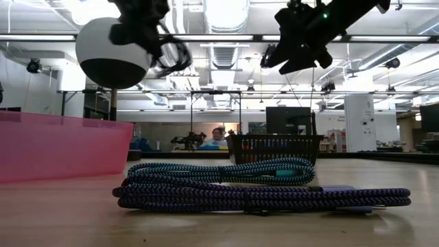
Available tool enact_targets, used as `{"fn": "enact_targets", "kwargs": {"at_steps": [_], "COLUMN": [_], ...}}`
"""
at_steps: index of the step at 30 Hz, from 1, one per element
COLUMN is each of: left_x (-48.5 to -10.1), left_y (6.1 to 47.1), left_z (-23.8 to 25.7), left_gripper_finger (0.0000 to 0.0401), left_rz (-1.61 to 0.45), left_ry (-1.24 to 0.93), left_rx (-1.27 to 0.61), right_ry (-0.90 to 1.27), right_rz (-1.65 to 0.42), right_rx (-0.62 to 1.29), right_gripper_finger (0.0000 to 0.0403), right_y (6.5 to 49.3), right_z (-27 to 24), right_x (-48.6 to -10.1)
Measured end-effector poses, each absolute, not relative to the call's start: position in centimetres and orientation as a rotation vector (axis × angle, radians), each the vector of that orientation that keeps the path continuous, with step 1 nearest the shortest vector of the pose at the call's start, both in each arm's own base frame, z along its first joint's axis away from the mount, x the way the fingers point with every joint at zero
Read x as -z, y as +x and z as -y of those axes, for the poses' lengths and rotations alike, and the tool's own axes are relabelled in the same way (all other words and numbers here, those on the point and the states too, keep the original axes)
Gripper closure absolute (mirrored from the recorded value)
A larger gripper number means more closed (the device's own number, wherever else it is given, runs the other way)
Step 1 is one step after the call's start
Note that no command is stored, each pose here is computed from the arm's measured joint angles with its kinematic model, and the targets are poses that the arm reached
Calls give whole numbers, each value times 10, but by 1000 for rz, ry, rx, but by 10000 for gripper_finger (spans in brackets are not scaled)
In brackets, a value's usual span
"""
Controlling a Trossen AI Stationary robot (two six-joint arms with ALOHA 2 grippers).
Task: Pick and place items into bin
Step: Put the black charger cable into the pink bin
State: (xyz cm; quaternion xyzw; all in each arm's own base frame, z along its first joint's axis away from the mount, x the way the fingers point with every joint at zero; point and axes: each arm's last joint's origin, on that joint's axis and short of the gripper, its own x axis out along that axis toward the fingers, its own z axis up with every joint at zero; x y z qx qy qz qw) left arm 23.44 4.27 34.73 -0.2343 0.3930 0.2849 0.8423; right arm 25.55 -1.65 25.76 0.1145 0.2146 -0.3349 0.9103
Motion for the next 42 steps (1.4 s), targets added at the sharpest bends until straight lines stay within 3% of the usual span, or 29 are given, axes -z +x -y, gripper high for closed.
{"fn": "enact_targets", "kwargs": {"at_steps": [8,21,33,42], "left_x": [-335,-323,-266,-234], "left_y": [217,217,203,198], "left_z": [-22,12,35,39], "left_gripper_finger": [380,380,381,381], "left_rz": [-1042,-1187,-1491,-1488], "left_ry": [-632,-608,-523,-547], "left_rx": [-688,-666,-672,-716], "right_ry": [245,191,197,197], "right_rz": [-442,-461,-455,-457], "right_rx": [694,685,723,724], "right_gripper_finger": [172,174,174,174], "right_y": [255,255,254,254], "right_z": [17,18,25,26], "right_x": [-256,-255,-255,-255]}}
